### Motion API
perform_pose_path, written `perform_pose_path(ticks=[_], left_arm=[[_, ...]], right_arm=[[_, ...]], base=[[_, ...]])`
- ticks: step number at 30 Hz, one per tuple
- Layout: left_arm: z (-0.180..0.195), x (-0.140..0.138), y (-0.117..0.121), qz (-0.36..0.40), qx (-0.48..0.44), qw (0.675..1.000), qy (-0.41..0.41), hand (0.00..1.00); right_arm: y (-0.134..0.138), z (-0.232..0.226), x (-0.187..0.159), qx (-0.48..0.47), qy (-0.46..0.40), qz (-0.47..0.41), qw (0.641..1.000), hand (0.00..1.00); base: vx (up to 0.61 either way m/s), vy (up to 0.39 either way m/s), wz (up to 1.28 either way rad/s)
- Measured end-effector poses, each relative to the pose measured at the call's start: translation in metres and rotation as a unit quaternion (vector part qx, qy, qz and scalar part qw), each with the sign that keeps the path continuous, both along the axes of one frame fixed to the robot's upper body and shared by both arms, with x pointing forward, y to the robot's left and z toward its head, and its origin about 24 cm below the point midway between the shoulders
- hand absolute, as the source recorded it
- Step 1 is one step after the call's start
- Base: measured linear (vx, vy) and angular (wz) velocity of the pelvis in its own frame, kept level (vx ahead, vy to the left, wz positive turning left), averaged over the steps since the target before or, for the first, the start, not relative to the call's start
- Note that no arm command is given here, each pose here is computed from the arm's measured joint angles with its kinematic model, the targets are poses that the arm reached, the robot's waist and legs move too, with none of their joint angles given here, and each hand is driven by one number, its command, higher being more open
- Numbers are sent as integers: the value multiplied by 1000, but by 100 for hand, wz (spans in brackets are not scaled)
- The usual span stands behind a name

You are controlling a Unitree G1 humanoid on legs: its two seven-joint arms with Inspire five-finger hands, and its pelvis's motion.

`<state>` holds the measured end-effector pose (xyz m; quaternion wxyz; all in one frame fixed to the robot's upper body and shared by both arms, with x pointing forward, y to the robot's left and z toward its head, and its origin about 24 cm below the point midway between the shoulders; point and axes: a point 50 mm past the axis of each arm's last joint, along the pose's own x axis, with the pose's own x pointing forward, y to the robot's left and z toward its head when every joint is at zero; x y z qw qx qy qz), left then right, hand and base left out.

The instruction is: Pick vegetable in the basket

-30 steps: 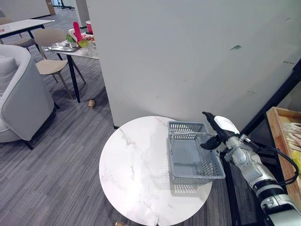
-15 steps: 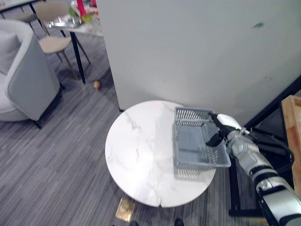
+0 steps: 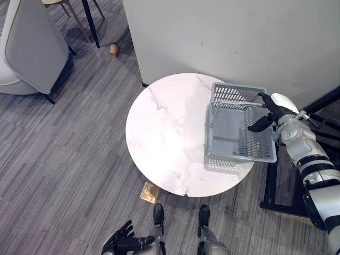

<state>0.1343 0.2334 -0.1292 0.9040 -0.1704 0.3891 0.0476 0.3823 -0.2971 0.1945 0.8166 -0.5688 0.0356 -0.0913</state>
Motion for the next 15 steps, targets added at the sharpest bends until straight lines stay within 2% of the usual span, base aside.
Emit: perform_pose_path(ticks=[6, 11, 15], left_arm=[[1, 8, -9, -28, -3, 1000, -3, 100], [-2, 4, -10, -35, -3, 999, 9, 100], [-6, -3, -10, -42, -4, 999, 31, 100]], right_arm=[[2, -3, 0, -7, 48, 32, 998, 0], [1, -30, -10, 3, 97, 47, 994, 0], [-3, -67, -35, 127, 110, 60, 984, 0]], base=[[13, 41, -2], [36, 58, -1], [90, 66, -5]])
